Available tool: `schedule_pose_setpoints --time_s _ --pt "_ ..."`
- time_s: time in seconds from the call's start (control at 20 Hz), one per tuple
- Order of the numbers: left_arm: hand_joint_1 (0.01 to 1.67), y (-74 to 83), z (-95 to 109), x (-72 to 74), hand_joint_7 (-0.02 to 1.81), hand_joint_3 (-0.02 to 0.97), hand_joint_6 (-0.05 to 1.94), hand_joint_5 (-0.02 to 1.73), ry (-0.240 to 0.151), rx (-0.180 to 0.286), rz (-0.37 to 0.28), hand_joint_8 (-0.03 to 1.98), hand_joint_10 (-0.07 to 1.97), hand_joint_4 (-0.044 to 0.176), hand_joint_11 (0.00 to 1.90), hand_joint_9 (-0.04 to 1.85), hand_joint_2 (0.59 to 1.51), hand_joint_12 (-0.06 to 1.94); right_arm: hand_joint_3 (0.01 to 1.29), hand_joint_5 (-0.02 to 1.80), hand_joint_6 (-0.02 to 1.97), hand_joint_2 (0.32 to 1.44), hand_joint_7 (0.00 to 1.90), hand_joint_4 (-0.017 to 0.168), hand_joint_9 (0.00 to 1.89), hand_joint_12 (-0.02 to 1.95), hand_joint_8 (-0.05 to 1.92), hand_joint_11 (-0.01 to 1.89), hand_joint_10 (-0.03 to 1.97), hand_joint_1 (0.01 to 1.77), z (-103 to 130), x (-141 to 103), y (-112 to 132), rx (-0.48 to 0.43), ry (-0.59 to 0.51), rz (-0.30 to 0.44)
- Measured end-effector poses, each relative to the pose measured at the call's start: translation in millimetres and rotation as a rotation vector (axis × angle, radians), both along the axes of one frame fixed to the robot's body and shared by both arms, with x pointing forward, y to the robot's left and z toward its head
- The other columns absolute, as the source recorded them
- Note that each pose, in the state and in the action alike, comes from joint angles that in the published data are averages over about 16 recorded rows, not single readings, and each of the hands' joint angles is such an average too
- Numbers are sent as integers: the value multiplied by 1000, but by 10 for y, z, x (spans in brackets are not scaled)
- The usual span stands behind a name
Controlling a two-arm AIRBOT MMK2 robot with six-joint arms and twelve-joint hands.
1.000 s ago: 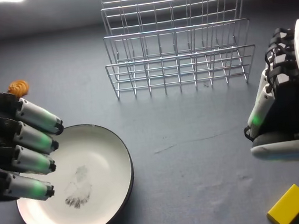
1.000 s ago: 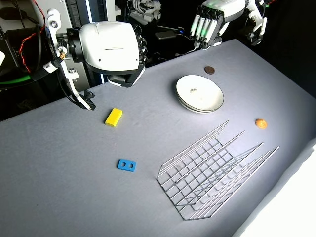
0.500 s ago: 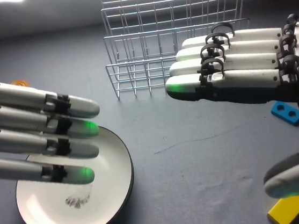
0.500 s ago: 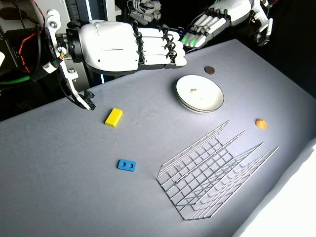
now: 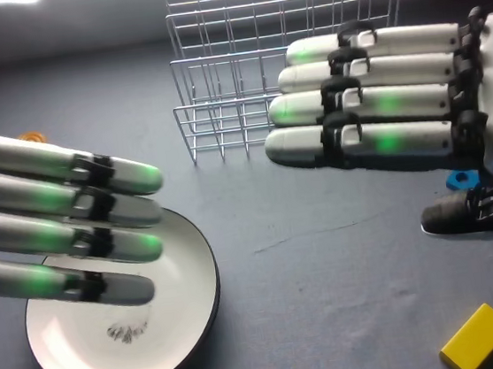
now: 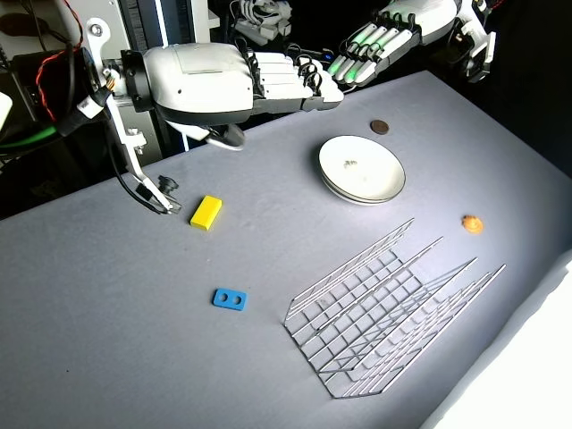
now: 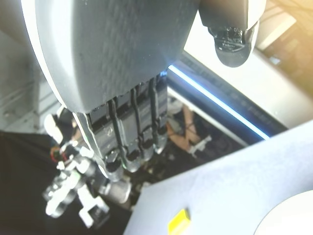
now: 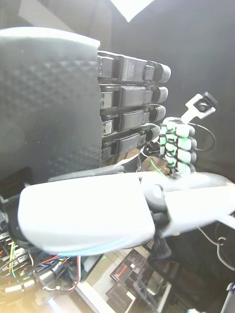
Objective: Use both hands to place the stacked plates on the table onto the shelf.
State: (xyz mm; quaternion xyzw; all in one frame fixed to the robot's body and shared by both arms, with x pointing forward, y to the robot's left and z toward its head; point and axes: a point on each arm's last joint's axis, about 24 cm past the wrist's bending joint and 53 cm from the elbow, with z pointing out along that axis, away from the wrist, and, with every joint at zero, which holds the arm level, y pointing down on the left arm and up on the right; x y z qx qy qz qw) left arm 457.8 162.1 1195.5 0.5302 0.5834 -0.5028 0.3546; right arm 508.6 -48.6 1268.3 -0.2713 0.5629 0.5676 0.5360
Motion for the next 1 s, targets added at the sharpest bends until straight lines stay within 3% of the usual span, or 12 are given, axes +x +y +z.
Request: schedule_pose_setpoints --time_s 0.15,0.3,0.7,1.0 --pt "23 25 -39 -13 243 18 -3 260 11 20 -3 11 12 3 166 216 1043 35 19 16 19 1007 21 5 16 -8 11 19 4 1144 -43 35 22 -13 -43 -7" --pt "23 61 -94 -33 241 18 -3 258 26 50 -8 16 12 3 168 213 1044 35 19 14 19 1000 21 4 14 -8 11 20 5 1214 -93 70 44 -21 -62 -9" --pt "24 138 -279 -35 253 20 -2 263 69 144 12 20 12 3 176 226 1049 36 19 12 19 993 22 2 14 -8 11 21 4 1176 -198 95 80 -37 -86 -9" --pt "24 241 -534 29 266 20 -2 281 92 251 69 21 12 3 182 236 1048 34 18 12 19 992 22 2 15 -7 12 22 5 1152 -227 72 87 -37 -83 -1"
